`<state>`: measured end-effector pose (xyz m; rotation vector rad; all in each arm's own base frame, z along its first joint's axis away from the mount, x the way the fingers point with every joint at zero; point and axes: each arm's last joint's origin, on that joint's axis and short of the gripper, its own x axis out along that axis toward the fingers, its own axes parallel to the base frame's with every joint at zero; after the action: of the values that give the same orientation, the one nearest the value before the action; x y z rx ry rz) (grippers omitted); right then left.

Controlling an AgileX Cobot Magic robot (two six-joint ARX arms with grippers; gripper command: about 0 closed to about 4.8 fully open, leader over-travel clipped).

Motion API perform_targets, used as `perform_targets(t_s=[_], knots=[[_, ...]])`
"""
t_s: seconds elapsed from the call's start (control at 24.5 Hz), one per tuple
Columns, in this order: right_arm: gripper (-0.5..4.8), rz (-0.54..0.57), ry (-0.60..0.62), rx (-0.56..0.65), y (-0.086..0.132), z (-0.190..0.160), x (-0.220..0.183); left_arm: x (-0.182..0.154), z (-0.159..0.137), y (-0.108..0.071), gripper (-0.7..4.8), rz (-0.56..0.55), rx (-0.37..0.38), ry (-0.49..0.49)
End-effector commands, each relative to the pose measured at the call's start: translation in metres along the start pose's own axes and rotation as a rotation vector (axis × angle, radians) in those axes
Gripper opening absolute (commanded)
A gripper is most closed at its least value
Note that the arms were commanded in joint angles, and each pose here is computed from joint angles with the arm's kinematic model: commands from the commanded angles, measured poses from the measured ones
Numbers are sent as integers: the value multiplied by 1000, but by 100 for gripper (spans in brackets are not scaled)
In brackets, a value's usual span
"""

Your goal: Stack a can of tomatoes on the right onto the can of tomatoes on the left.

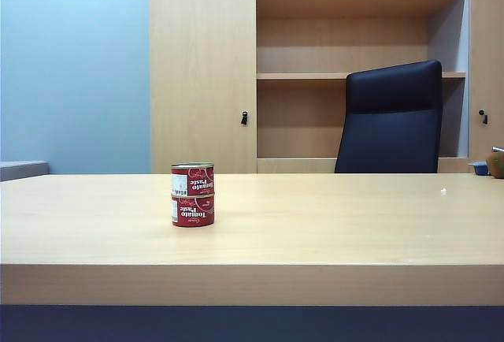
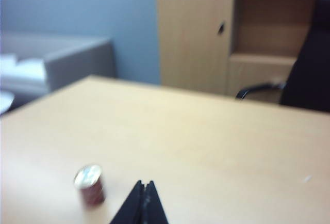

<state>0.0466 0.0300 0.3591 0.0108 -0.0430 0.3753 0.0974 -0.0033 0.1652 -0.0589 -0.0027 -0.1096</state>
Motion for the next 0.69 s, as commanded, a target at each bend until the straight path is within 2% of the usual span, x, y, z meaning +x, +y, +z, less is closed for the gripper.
perform_targets(t_s=[0.04,0.29,0.45,0.69], knots=[[-6,77,73,15,3,-7,1,0,3,0,-5,5,9,-17],[-5,155,129,0,10,-25,11,0,-2,1,-5,28,3,36],[-5,188,221,-20,16,-52,21,-2,-14,1,-5,35,-9,162],[-5,195,344,-58,16,-72,21,-2,-16,2,-5,36,-11,174]])
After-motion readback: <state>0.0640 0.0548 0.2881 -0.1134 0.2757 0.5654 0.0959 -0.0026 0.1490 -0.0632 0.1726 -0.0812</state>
